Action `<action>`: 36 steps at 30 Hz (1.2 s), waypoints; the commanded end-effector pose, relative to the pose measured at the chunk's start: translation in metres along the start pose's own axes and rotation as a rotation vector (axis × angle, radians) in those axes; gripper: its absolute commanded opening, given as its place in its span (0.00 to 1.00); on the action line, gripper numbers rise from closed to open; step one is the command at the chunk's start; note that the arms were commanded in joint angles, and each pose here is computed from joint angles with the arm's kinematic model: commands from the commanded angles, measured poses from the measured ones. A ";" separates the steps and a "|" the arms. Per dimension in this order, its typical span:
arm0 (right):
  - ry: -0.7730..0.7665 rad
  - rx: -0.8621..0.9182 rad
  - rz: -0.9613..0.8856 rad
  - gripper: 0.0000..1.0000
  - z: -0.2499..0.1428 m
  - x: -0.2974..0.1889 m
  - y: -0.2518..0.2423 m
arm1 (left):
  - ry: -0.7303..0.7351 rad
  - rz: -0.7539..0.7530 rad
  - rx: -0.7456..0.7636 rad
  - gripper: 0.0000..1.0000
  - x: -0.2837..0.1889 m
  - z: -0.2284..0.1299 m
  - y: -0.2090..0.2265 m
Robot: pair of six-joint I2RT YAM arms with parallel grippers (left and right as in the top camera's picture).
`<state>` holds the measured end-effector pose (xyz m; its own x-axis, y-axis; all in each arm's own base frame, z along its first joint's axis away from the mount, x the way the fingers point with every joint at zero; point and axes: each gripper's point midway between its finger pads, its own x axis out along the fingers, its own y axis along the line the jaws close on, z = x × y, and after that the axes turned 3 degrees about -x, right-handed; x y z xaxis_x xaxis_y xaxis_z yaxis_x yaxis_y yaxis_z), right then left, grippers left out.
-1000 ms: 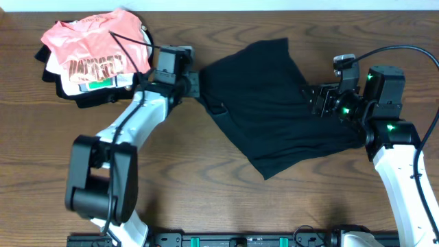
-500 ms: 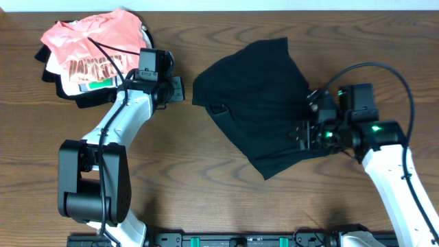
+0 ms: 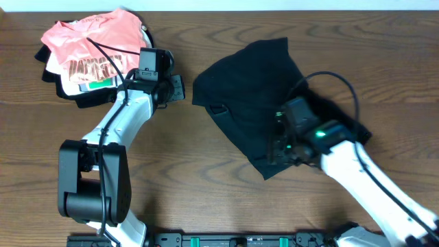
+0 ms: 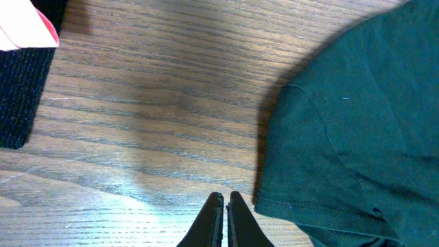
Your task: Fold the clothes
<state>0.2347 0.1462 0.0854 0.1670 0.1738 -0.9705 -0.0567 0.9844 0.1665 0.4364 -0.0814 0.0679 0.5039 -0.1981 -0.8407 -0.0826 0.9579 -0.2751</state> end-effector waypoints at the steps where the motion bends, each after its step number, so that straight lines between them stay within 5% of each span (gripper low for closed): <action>1: 0.005 0.066 -0.113 0.66 -0.001 0.027 -0.005 | -0.020 -0.006 -0.011 0.06 -0.007 0.006 -0.003; 12: 0.163 0.056 -0.186 0.71 -0.021 0.079 -0.010 | -0.003 0.000 -0.013 0.06 -0.007 0.002 -0.001; 36: 0.134 0.011 -0.138 0.60 -0.018 0.090 -0.005 | 0.000 0.001 -0.013 0.06 -0.007 0.001 -0.001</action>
<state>0.2407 0.1589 0.0005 0.0584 0.0431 -0.9974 -0.0103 0.9990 0.0426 0.4327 -0.0809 0.0657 0.4892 -0.1961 -0.8498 -0.0900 0.9579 -0.2728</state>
